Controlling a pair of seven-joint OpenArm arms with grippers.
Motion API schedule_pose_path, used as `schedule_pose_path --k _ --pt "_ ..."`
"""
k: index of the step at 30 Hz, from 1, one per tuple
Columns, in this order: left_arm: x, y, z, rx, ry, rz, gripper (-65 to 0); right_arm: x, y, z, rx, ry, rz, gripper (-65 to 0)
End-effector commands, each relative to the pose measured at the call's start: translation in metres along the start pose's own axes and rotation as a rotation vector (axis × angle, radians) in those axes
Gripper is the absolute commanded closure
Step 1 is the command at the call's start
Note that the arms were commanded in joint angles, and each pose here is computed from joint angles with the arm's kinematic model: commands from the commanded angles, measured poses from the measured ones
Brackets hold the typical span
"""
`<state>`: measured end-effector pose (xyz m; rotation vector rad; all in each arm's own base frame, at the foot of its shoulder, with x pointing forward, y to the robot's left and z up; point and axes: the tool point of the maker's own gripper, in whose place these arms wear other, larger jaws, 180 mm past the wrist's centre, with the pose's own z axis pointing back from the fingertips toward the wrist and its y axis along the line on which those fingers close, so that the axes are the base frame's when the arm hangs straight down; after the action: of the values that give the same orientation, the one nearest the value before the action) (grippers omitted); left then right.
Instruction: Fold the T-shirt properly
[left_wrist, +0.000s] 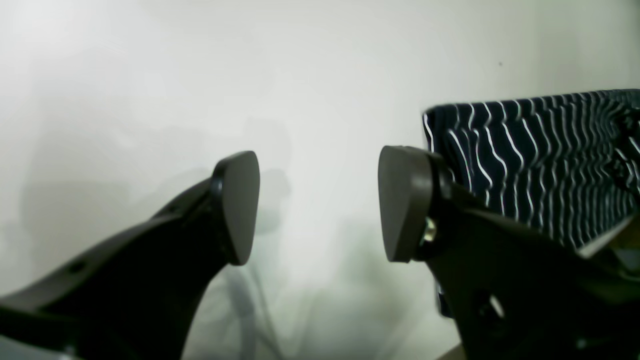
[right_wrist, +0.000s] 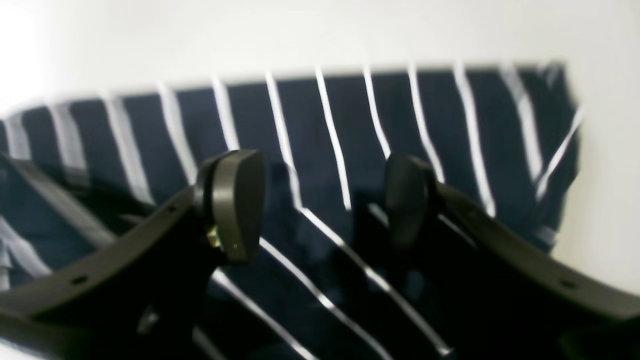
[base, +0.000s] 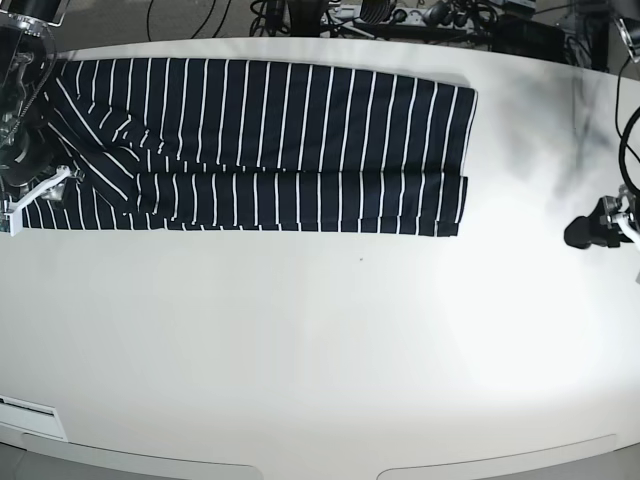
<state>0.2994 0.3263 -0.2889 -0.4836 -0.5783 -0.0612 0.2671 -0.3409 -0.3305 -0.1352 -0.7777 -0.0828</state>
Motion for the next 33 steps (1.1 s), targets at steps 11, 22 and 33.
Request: schedule_pose_path --k 11,22,33 --pt "-0.069 -0.03 -0.043 -0.152 0.051 0.144 -39.1 0.098 -0.111 0.103 -0.288 -0.297 -0.028 -40.5" --pt "-0.106 -0.071 -0.082 -0.279 0.13 0.175 -39.0 0.089 -0.113 0.104 -0.284 -0.281 -0.036 -40.5" --pt "-0.12 -0.1 -0.109 -0.342 0.136 0.21 -39.0 0.089 -0.113 0.104 -0.285 -0.28 -0.036 -40.5"
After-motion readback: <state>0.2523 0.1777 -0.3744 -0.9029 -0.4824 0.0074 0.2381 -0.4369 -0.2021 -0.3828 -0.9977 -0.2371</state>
